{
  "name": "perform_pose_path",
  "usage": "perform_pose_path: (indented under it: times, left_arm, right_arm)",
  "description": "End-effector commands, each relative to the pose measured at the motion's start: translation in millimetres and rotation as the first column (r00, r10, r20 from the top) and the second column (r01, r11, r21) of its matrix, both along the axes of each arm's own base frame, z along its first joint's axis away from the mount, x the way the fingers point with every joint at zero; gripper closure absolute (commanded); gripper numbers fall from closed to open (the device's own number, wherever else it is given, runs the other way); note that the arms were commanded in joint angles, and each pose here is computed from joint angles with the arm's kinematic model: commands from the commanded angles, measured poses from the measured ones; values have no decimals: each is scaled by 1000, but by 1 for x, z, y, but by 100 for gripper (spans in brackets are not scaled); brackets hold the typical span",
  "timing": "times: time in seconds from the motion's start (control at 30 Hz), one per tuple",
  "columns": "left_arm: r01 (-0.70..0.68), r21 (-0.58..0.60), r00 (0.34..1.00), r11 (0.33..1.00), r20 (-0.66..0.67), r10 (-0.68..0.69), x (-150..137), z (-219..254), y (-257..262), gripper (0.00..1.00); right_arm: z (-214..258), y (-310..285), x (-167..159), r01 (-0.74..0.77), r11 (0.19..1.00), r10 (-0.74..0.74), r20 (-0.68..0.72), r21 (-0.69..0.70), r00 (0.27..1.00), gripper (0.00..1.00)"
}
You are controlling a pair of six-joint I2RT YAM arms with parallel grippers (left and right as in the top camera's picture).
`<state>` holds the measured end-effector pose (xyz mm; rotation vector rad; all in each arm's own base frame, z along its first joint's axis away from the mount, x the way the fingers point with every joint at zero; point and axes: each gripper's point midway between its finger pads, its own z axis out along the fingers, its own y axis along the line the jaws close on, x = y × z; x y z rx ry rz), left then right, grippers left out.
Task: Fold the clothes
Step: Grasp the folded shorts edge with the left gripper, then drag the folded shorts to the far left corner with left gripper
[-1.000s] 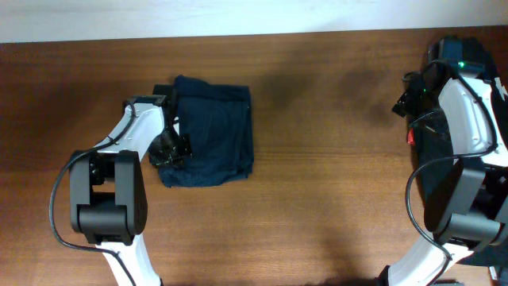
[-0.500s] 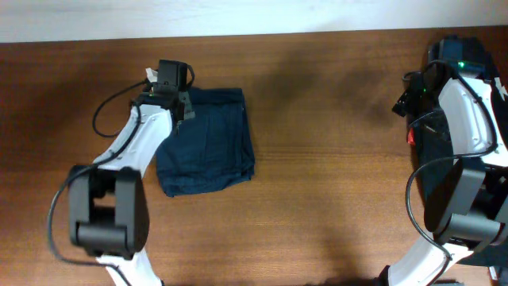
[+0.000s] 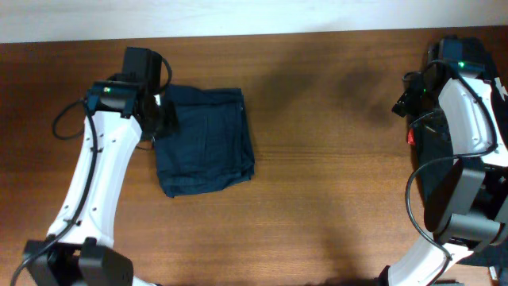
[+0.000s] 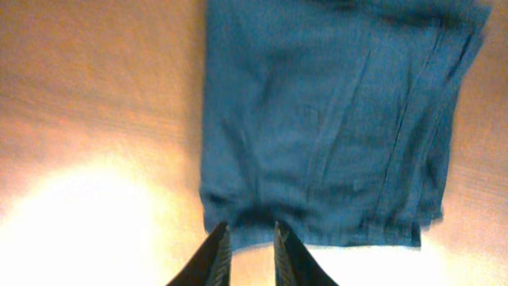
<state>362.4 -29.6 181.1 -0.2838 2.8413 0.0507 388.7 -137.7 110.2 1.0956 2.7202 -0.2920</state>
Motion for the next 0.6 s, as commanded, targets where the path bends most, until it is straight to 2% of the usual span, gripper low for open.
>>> perform_pose_path:
  times: [0.0, 0.1, 0.23, 0.3, 0.37, 0.4, 0.47, 0.5, 0.53, 0.57]
  left_arm:
    - [11, -55, 987, 998, -159, -20, -28, -40, -8, 94]
    - [6, -42, 963, 999, -269, -17, -60, -101, -4, 95]
    - [10, -44, 968, 999, -249, -21, -82, -173, -1, 94]
    - [4, -39, 958, 999, -286, -15, -94, -179, 1, 91]
    - [2, -35, 944, 999, -328, -14, -101, -164, 2, 98]
    - [2, -35, 944, 999, -330, -14, -98, -151, 2, 98]
    - [7, -41, 963, 999, -269, -18, -76, -106, -1, 70]
    - [25, -25, 980, 999, -196, -29, -57, -84, 1, 50]
    - [14, 17, 989, 1000, -147, -12, -43, -74, 9, 24]
    - [-18, 31, 996, 999, -90, 20, -29, -68, 20, 14]
  right_arm:
    - [7, -4, 1, 13, 1000, -12, 15, -22, 1000, 1]
    - [7, -4, 1, 13, 1000, -12, 15, -22, 1000, 1]
    - [7, -4, 1, 13, 1000, -12, 15, -22, 1000, 1]
    - [7, -4, 1, 13, 1000, -12, 15, -22, 1000, 1]
    - [7, -4, 1, 13, 1000, -12, 15, -22, 1000, 1]
    - [7, -4, 1, 13, 1000, -12, 15, -22, 1000, 1]
    - [7, -4, 1, 13, 1000, -12, 15, -22, 1000, 1]
    - [7, -4, 1, 13, 1000, -12, 15, -22, 1000, 1]
    - [7, -4, 1, 13, 1000, -12, 15, -22, 1000, 1]
    - [7, -4, 1, 13, 1000, -12, 15, -22, 1000, 1]
